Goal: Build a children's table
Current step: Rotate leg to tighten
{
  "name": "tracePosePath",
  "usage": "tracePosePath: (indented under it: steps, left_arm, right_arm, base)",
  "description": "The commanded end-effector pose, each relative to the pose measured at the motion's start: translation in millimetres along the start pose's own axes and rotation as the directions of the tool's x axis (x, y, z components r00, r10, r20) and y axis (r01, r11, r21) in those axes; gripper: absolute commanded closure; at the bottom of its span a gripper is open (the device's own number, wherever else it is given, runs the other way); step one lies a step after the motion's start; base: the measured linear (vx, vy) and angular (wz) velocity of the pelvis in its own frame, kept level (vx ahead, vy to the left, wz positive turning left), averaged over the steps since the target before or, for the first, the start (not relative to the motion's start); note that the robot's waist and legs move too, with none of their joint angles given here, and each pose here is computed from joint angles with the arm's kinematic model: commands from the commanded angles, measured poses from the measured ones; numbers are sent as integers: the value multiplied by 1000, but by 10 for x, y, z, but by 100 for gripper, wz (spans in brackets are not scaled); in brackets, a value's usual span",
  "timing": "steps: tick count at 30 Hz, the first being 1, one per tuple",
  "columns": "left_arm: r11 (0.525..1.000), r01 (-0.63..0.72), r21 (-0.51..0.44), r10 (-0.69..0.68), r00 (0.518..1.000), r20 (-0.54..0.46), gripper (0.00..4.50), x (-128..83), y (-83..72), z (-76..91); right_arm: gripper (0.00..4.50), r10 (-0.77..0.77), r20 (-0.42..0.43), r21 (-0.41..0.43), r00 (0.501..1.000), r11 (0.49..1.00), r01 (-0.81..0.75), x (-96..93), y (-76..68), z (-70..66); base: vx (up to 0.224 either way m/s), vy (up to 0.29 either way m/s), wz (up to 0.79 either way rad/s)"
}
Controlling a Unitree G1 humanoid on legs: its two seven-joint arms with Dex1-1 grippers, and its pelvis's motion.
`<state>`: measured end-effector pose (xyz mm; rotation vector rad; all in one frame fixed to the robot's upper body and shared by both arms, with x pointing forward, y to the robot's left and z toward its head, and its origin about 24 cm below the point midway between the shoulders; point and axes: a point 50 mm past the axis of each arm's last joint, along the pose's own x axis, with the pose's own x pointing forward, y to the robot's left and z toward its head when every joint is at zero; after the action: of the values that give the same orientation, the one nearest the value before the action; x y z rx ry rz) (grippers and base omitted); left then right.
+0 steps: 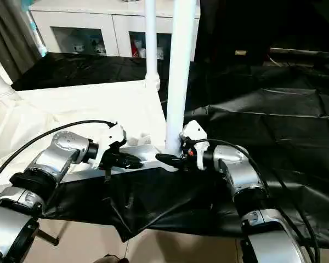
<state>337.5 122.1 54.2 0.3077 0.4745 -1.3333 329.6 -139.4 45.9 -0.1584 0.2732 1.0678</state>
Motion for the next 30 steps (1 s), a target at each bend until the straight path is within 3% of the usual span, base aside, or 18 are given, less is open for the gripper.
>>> tracePosePath:
  steps: [1, 5, 6, 8, 11, 13, 14, 16, 19, 21, 25, 27, 30]
  left_arm:
    - [997, -78, -13, 78, 997, 25, 450, 134, 21, 75]
    - [977, -206, -48, 208, 977, 43, 450, 270, 70, 136]
    - [959, -276, -68, 279, 959, 55, 450, 372, 85, 191]
    - [953, -294, -74, 299, 953, 59, 450, 402, 87, 210]
    - [927, -359, -110, 368, 927, 70, 450, 547, 80, 305]
    - [927, -356, -121, 367, 927, 81, 450, 594, 61, 338]
    - [929, -349, -123, 360, 929, 88, 450, 617, 47, 354]
    - [932, -341, -123, 353, 931, 95, 450, 637, 34, 368]
    - [941, -320, -110, 331, 938, 103, 450, 627, 27, 362]
    - [960, -273, -63, 279, 952, 124, 450, 558, 22, 341]
    - [975, -219, -36, 222, 966, 135, 450, 493, 10, 321]
    - [987, -161, -5, 160, 979, 123, 450, 419, -3, 277]
    - [992, -126, 7, 125, 987, 104, 450, 363, -8, 232]
  right_arm:
    - [182, -84, -24, 24, 996, 996, 84, 141, 29, -59]
    - [183, -279, -41, 107, 959, 953, 282, 232, -14, -144]
    - [183, -363, -43, 171, 931, 915, 365, 319, 0, -162]
    - [183, -383, -44, 186, 923, 904, 385, 346, 8, -164]
    - [183, -505, -96, 195, 858, 836, 513, 496, 26, -161]
    - [183, -517, -91, 221, 851, 823, 523, 562, 49, -130]
    - [183, -507, -77, 231, 859, 829, 510, 602, 71, -102]
    - [113, -483, -48, 249, 874, 842, 479, 652, 100, -53]
    - [107, -447, -4, 274, 895, 860, 431, 665, 106, 7]
    - [68, -405, 22, 227, 914, 892, 390, 587, 56, 37]
    - [63, -321, 42, 182, 946, 933, 309, 501, 44, 38]
    - [63, -203, 45, 122, 978, 973, 197, 378, 50, 25]
    - [63, -127, 42, 89, 991, 988, 123, 279, 50, 16]
  base:
    - [0, 0, 0]
    - [0, 0, 0]
    - [0, 0, 0]
    - [0, 0, 0]
    - [0, 0, 0]
    - [0, 0, 0]
    - [0, 0, 0]
    - [0, 0, 0]
    - [0, 0, 0]
    - [0, 0, 0]
    - [0, 0, 0]
    - [0, 0, 0]
    - [0, 0, 0]
